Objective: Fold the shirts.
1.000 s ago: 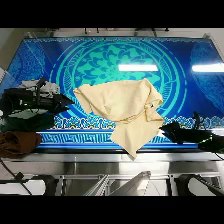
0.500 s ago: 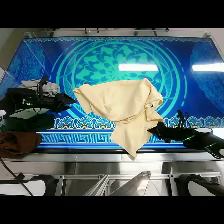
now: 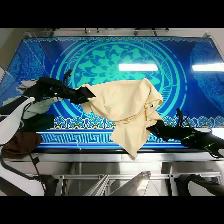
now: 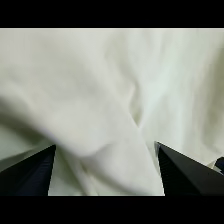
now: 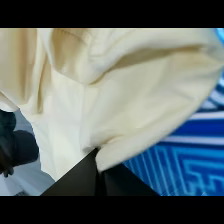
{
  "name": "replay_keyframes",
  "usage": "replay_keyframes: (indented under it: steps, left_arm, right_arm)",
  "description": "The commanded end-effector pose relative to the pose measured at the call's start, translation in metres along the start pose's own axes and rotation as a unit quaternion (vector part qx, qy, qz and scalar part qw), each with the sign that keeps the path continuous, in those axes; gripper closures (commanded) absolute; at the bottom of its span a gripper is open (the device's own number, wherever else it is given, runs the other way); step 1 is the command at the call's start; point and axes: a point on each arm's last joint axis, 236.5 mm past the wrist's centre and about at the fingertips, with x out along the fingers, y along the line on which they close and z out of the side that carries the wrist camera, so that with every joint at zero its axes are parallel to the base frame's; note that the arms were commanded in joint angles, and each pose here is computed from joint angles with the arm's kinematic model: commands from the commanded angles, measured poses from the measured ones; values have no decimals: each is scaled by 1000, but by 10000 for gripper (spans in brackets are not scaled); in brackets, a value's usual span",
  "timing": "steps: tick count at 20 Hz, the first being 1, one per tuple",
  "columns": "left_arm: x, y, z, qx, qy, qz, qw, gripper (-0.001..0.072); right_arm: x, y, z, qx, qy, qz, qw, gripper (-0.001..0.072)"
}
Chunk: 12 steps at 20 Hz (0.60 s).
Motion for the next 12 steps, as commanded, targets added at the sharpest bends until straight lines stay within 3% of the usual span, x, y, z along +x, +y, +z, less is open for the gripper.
replay_keyframes:
  steps: [1, 2, 4, 5, 8, 9, 12]
  left_arm:
    - [35, -5, -2, -11, 41, -13, 999, 25]
    - [39, -8, -2, -10, 52, -19, 998, 73]
    - [36, -18, 0, 2, 69, -36, 997, 99]
    - [31, -24, 1, 11, 74, -43, 996, 252]
    - [6, -44, 3, 34, 97, -70, 992, 616]
    - [-3, -50, -2, 40, 115, -83, 989, 687]
    - [-41, -73, -23, 40, 180, -128, 975, 687]
  right_arm:
    - [0, 3, -1, -4, 3, 6, 1000, 689]
    - [0, 5, -3, -4, 7, 10, 1000, 689]
    - [0, 7, -6, -7, 12, 15, 1000, 689]
    - [0, 7, -6, -7, 12, 15, 1000, 689]
    - [-1, 9, -6, -9, 13, 18, 1000, 690]
    - [-3, 17, -7, -22, 13, 32, 999, 691]
    - [-33, 79, 5, -68, -21, 136, 988, 691]
